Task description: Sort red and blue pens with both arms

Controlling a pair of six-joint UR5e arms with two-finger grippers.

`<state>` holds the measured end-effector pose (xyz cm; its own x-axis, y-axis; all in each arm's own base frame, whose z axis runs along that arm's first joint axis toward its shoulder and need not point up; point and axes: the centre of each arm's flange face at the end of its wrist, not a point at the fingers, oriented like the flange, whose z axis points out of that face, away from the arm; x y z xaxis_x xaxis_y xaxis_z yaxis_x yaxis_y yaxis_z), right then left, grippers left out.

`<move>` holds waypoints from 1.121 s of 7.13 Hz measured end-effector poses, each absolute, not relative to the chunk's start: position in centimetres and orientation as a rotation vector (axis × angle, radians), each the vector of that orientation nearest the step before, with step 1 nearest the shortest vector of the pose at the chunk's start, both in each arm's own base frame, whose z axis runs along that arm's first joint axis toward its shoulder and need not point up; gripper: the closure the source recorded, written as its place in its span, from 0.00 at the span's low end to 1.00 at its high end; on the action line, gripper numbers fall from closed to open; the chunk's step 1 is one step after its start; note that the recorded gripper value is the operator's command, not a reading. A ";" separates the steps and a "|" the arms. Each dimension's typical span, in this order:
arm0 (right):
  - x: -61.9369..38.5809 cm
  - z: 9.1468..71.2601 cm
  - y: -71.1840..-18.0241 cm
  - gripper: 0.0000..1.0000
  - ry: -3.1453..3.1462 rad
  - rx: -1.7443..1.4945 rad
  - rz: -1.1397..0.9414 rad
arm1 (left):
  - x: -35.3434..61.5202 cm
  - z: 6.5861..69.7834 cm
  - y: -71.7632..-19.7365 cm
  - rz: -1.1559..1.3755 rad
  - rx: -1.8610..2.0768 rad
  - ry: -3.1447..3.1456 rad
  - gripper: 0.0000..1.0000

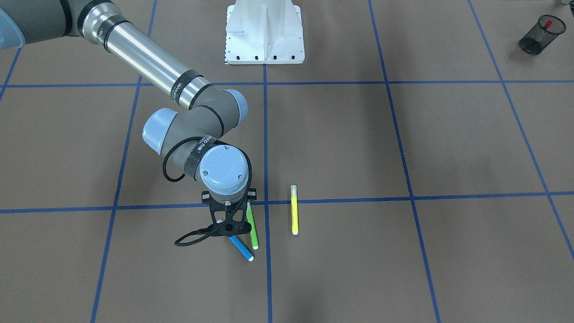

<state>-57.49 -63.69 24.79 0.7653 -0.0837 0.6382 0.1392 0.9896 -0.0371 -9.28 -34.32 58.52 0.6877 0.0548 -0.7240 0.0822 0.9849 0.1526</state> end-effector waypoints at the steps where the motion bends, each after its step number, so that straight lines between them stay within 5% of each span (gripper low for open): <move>1: -56.7 24.8 -64.3 0.43 -0.695 -0.054 -0.188 | -9.3 58.7 -34.3 -0.017 0.175 0.814 0.00; 4: -54.6 26.0 -66.2 0.39 -0.708 0.037 -0.475 | -9.3 59.0 -34.2 -0.019 0.169 0.813 0.00; 8: -55.2 28.2 -66.9 0.48 -0.707 0.088 -0.649 | -9.3 59.1 -34.2 -0.020 0.169 0.811 0.00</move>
<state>-55.18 -66.93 28.22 0.5739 -0.5823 0.5758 0.5246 0.8013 0.2874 -9.32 -34.20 59.06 0.6892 0.0472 -0.7230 0.0821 0.9864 0.1427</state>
